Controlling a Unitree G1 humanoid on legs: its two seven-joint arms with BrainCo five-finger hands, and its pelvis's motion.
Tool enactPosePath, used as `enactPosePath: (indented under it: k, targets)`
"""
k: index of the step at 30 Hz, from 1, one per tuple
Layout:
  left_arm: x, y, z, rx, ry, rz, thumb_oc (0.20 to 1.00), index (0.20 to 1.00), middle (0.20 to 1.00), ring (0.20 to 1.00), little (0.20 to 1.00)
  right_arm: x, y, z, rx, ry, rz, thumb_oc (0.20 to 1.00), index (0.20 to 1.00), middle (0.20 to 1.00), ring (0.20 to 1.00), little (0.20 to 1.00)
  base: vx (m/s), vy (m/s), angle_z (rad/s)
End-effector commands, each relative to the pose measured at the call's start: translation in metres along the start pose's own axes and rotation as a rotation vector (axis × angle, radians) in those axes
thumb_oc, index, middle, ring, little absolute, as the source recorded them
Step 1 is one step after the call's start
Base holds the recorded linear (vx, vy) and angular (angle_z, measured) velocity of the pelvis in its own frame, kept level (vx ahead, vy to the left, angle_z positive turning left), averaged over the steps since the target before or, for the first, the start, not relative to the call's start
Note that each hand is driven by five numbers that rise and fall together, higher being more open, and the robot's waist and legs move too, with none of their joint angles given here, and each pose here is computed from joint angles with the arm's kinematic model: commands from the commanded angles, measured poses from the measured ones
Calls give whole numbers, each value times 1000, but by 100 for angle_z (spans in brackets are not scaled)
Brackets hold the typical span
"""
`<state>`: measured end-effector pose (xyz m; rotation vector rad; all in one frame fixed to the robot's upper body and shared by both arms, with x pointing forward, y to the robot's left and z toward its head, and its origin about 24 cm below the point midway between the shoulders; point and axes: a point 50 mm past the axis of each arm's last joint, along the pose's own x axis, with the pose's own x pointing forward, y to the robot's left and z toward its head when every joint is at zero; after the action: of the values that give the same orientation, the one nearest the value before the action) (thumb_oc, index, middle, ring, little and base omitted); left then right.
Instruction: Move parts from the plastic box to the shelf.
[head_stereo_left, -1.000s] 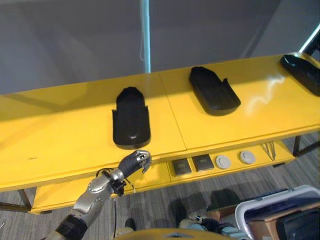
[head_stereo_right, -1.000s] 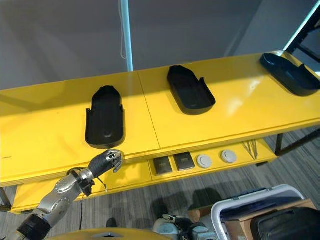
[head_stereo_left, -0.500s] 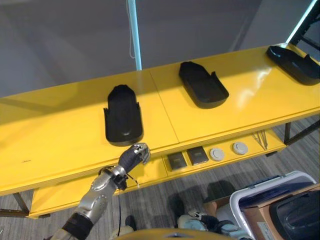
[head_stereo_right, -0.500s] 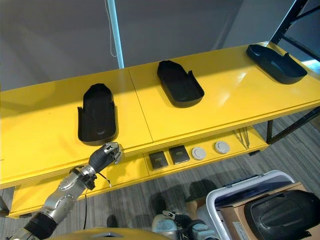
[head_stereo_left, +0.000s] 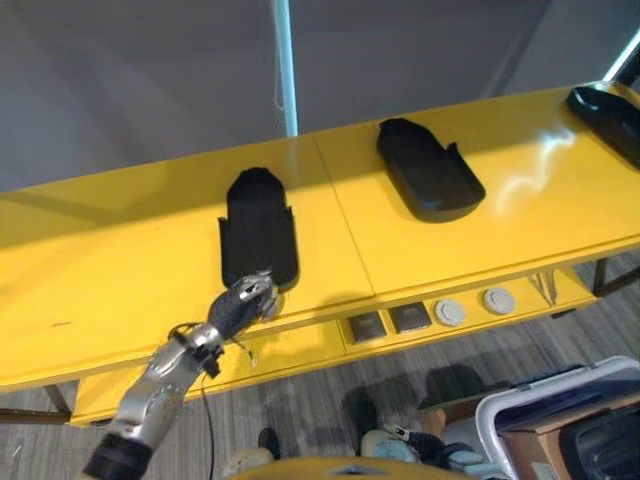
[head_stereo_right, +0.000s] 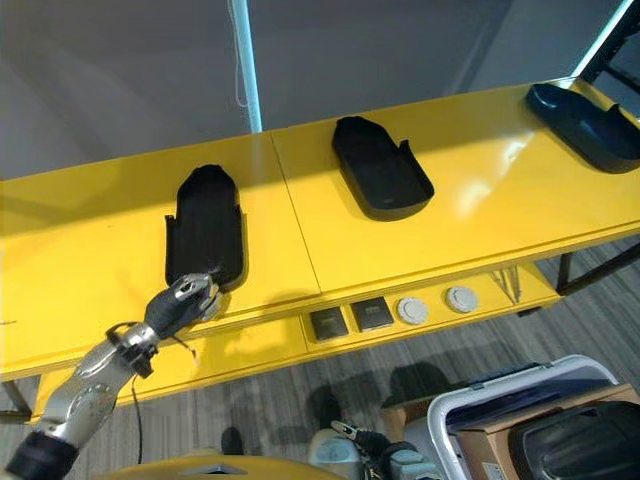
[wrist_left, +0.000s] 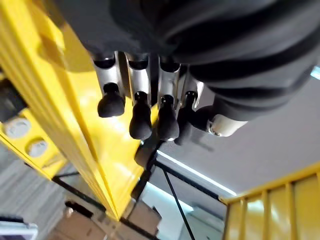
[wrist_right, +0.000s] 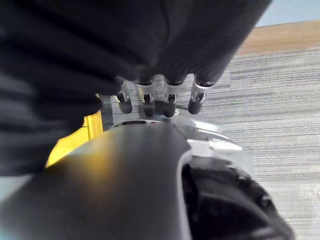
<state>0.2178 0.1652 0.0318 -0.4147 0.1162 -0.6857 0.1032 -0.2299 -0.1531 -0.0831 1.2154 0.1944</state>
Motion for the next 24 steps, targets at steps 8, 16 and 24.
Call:
enactPosePath:
  k: [8, 16, 24]
  targets:
    - [21, -4, 24, 146, -109, -45, 200, 200, 200, 200, 200, 0, -4, -9, 26, 58, 3, 1000, 1000, 1000, 1000, 1000, 0, 5, 9]
    - [33, 5, 31, 136, -171, 40, 200, 200, 200, 200, 200, -2, -6, -14, 40, 58, -3, 1000, 1000, 1000, 1000, 1000, 26, 0, -2]
    - [42, 11, 29, 109, -195, 106, 200, 200, 200, 200, 200, -1, -4, -13, 30, 57, 6, 1000, 1000, 1000, 1000, 1000, 7, -5, -1]
